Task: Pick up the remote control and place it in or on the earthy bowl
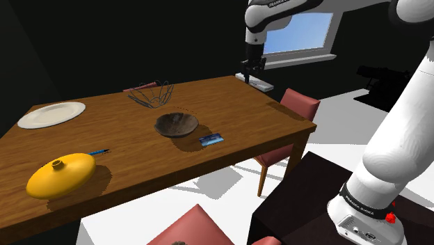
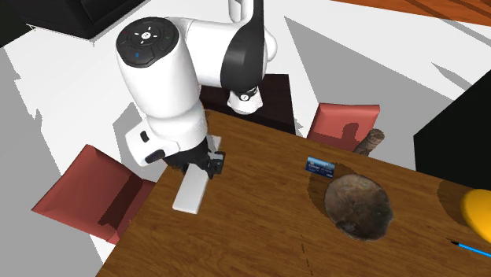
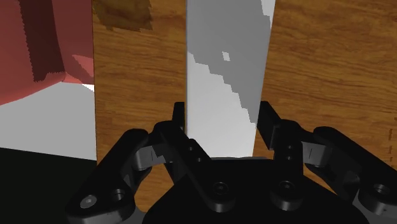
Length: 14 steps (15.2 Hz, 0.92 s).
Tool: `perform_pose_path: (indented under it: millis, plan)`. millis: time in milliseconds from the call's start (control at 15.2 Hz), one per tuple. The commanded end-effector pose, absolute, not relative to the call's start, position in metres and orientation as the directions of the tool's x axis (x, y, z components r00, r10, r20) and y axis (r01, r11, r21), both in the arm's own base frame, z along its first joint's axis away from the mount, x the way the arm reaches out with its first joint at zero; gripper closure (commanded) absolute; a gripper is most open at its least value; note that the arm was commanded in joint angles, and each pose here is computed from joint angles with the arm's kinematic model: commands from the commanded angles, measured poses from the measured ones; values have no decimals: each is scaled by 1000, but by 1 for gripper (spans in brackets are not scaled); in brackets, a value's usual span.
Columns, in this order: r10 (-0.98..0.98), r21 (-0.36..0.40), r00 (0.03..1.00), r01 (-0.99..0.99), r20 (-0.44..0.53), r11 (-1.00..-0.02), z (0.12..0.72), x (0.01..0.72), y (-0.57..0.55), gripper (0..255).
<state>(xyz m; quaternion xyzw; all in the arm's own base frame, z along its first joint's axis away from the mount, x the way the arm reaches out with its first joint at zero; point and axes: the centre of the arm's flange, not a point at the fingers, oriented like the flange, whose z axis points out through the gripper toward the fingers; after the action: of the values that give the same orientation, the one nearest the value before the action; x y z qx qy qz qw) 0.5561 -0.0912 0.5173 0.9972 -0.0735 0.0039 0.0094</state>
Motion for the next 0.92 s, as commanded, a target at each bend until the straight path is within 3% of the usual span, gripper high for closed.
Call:
perform_pose_path:
  millis: [0,858]
  plan:
    - [-147,18,989,-147,9,-989,521,558,-78,255]
    - [-147,18,989,-147,9,-989,523,577,92,255]
